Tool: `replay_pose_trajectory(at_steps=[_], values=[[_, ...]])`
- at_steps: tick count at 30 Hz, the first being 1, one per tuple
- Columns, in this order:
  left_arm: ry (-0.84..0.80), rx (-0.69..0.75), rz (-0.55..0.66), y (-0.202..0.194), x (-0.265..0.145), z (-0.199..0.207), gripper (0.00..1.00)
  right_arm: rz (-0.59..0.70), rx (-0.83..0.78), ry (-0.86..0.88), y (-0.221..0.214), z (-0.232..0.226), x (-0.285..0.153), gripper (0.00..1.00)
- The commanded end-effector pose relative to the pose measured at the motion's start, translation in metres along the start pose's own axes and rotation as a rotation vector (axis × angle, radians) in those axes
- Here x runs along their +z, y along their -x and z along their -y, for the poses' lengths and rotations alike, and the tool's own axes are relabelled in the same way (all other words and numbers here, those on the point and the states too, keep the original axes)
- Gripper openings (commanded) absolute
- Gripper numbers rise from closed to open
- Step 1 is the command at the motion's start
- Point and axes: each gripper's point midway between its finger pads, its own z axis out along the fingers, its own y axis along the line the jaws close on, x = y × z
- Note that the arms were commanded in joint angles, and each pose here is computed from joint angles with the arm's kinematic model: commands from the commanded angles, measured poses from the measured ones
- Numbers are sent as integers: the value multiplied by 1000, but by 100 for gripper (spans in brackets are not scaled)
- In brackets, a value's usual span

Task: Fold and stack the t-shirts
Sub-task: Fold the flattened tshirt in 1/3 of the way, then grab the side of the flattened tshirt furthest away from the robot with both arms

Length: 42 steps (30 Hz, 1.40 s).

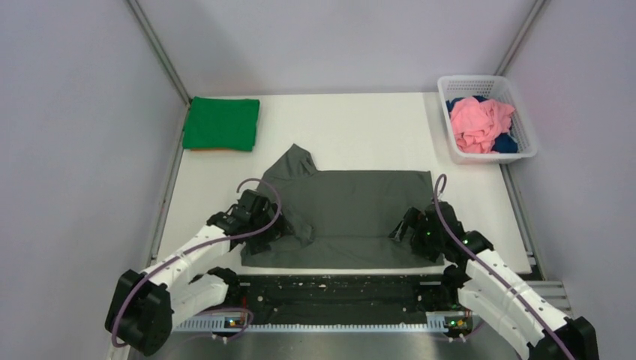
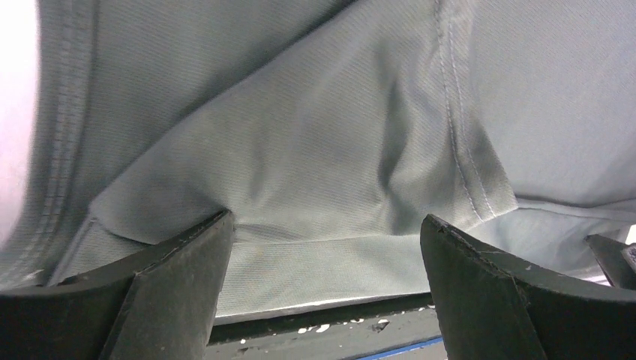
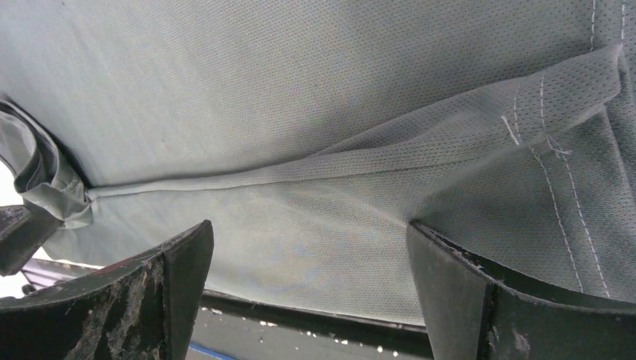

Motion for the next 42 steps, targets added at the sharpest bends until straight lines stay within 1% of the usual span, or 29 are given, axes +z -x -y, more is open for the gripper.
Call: replay_pose_trajectory(at_steps=[1, 3, 6, 10, 13, 14, 16, 19, 21, 24, 27, 30, 32, 35, 38, 42], values=[[30, -6, 19, 1, -9, -6, 99, -33, -39, -79, -10, 17, -15, 99], [1, 11, 44, 8, -16, 5, 99, 37, -65, -45, 8, 4, -24, 99], [-33, 53, 123, 30, -32, 23, 99, 178, -66, -12, 39, -14, -41, 99], [-68, 152, 266, 74, -51, 56, 99, 298, -63, 108, 66, -44, -53, 99], [-34, 207, 364, 112, -54, 79, 99, 388, -75, 160, 86, -60, -60, 99], [-25, 217, 399, 129, -58, 90, 99, 417, -85, 160, 92, -62, -62, 99], [7, 240, 415, 152, -55, 105, 99, 490, -102, 128, 107, -60, -68, 99], [100, 269, 427, 184, -36, 118, 99, 607, -87, 33, 132, -49, -78, 99], [151, 289, 405, 200, -20, 126, 98, 646, -100, 4, 142, -49, -81, 99], [187, 323, 389, 229, 1, 142, 95, 664, -119, -53, 154, -49, -77, 99], [235, 327, 387, 261, 19, 148, 91, 632, -139, -122, 159, -48, -64, 99], [227, 351, 348, 279, 42, 154, 82, 596, -163, -181, 161, -45, -51, 99], [227, 364, 319, 285, 58, 156, 77, 576, -179, -222, 161, -40, -43, 99], [257, 378, 289, 291, 85, 151, 70, 558, -190, -262, 159, -32, -36, 99], [280, 381, 267, 296, 100, 150, 66, 549, -197, -286, 157, -25, -33, 99], [257, 387, 233, 292, 117, 152, 60, 548, -193, -305, 157, -19, -31, 99]])
